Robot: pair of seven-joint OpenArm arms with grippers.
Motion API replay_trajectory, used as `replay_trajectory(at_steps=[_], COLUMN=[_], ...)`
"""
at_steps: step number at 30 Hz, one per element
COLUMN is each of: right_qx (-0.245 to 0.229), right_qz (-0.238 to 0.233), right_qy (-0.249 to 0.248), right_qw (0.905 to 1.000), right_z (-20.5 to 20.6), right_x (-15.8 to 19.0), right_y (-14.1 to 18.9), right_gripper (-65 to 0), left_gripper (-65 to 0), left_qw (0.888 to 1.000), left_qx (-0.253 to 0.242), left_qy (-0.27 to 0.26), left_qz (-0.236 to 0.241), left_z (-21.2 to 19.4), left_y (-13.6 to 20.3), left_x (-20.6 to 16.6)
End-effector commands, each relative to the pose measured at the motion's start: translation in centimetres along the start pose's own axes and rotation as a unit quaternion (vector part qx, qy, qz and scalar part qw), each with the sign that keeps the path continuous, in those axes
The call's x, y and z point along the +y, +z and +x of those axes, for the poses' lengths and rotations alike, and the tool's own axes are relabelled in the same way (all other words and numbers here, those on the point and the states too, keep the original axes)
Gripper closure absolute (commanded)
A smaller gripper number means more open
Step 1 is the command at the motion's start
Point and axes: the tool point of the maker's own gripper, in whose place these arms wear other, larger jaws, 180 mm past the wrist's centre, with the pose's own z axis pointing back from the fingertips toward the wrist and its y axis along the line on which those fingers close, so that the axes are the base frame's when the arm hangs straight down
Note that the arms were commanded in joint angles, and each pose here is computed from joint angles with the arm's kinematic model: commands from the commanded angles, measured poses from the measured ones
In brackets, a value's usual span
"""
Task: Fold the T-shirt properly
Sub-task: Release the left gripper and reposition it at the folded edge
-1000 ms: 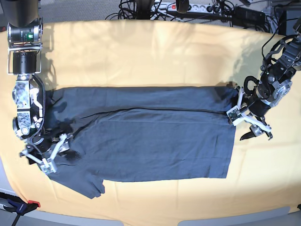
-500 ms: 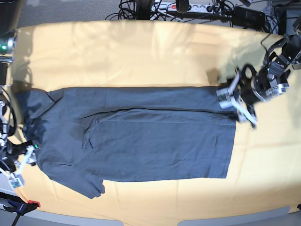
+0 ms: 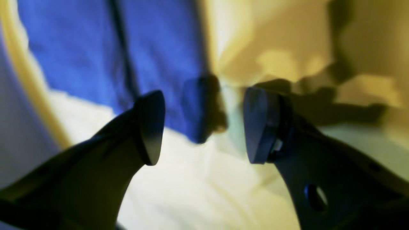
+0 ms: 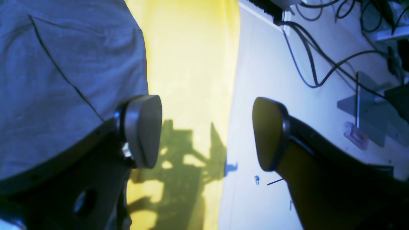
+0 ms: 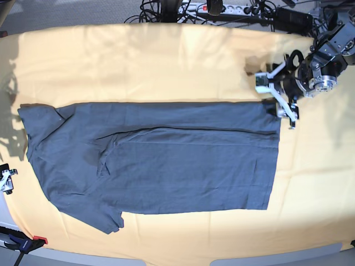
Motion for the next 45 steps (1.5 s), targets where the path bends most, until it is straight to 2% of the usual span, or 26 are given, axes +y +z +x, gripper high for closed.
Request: replay_trajectory(at_steps=[1,8,13,20,22,29,36,37,38,40,41,45], right_qx=[-0.024,-0.023,-0.016,-0.005,-0.002,0.002,0.014,0.017,0.02,0.025,0.026,0.056], right_qz=[-0.025,-0.025,-0.022,-0.003,0.0,0.008,0.009,0.01,0.016,0.035,0.049,0.107], right_qy=[0.0,0.0,0.002,-0.003,-0.001,0.005,0.005,0.004,0.001,0.002,0.007,0.041], right_qw=[0.9994,0.9994,0.9996,1.0,1.0,1.0,0.9999,0.9998,0.9997,0.9991,0.9984,0.9918], right_z=[1.6,1.6,1.1,-0.2,-0.5,-0.8,-1.3,-1.4,-1.5,-1.7,-1.7,-3.6], right_x=[-2.2,-2.2,-1.9,-0.6,-0.4,0.1,0.2,0.2,0.4,1.1,1.6,4.0], right_y=[1.2,1.2,1.0,0.5,0.4,0.3,0.3,0.3,0.3,0.3,0.4,0.5], right_gripper=[-44.9,-44.9,-44.9,-44.9,-44.9,-44.9,-44.9,-44.9,-44.9,-44.9,-44.9,-44.9], left_gripper=[-39.0,-39.0,-39.0,-38.9,-37.8,-26.6,-26.6,-25.6,-21.3,-4.9,0.0,0.0], left_qw=[1.0,1.0,0.999,0.995,0.994,0.994,0.993,0.993,0.992,0.992,0.992,0.987], left_qx=[0.007,-0.006,0.01,0.009,0.006,-0.007,-0.032,-0.034,-0.035,-0.037,-0.035,-0.029], left_qy=[-0.007,-0.002,-0.019,-0.019,-0.018,-0.018,0.016,0.017,0.018,0.02,0.022,0.034], left_qz=[0.018,0.023,0.048,0.1,0.106,0.107,0.114,0.116,0.116,0.116,0.121,0.155], left_z=[-0.6,-1.2,-2.2,-2.1,-2.0,-1.5,-0.2,0.0,0.1,0.2,0.1,-0.2], left_y=[0.4,-0.6,-0.7,-0.4,-0.4,-0.4,-0.7,-0.8,-0.9,-0.9,-0.9,-0.5], left_x=[1.2,1.4,2.3,4.1,4.4,4.5,5.3,5.3,5.3,5.3,5.5,6.7])
